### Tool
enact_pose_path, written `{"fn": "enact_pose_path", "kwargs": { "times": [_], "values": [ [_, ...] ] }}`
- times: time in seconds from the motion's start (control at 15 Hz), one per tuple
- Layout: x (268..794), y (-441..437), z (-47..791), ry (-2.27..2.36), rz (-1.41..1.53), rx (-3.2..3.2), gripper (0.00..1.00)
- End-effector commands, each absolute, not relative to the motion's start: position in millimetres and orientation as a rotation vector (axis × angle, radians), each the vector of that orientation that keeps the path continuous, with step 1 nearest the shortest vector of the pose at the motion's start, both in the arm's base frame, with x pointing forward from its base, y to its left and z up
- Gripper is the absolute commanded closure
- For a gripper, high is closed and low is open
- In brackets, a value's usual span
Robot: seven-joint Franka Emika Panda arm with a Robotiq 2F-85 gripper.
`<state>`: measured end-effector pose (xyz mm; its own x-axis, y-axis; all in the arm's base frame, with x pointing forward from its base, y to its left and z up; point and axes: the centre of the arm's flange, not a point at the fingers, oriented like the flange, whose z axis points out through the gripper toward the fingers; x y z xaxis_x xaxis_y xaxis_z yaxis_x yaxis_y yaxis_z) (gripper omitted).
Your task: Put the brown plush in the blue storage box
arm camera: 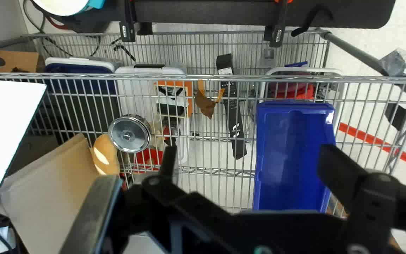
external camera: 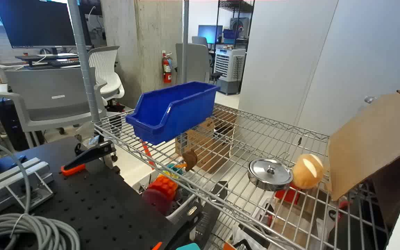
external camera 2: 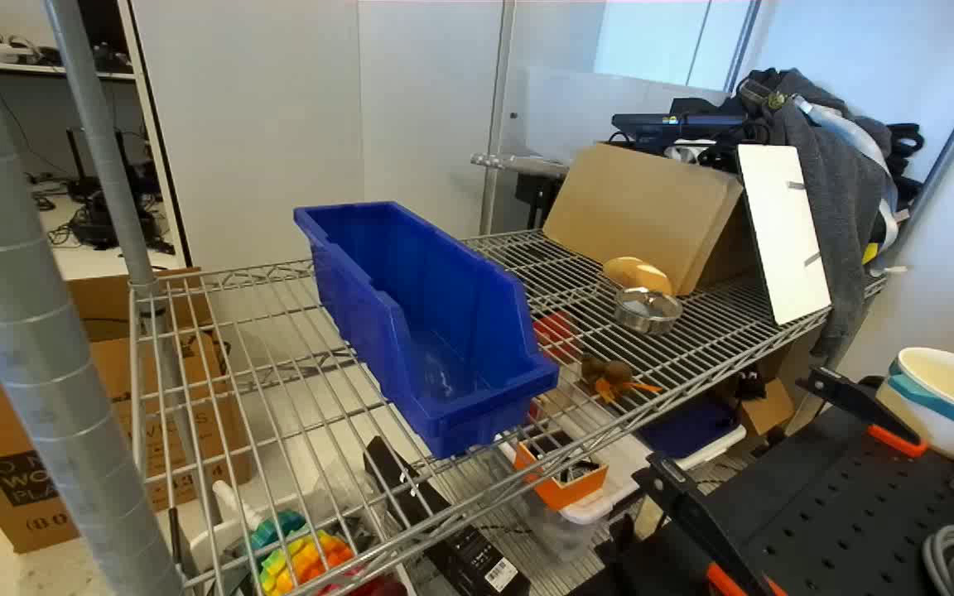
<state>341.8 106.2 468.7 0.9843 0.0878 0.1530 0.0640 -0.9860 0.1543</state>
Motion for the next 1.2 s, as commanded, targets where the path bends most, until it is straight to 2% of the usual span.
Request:
{"fn": "enact_pose_path", "kwargs": {
  "times": [0.0,0.53,0.8,1.13],
  "values": [
    [342.0,106.3,469.3,0.115,0.242,2.981,0.00],
    [342.2,106.5,470.1,0.115,0.244,2.981,0.00],
    [368.4,84.2,470.0,0.087,0.259,2.974,0.00],
    [429.8,4.5,461.7,-0.084,0.352,2.984,0.00]
  ]
}}
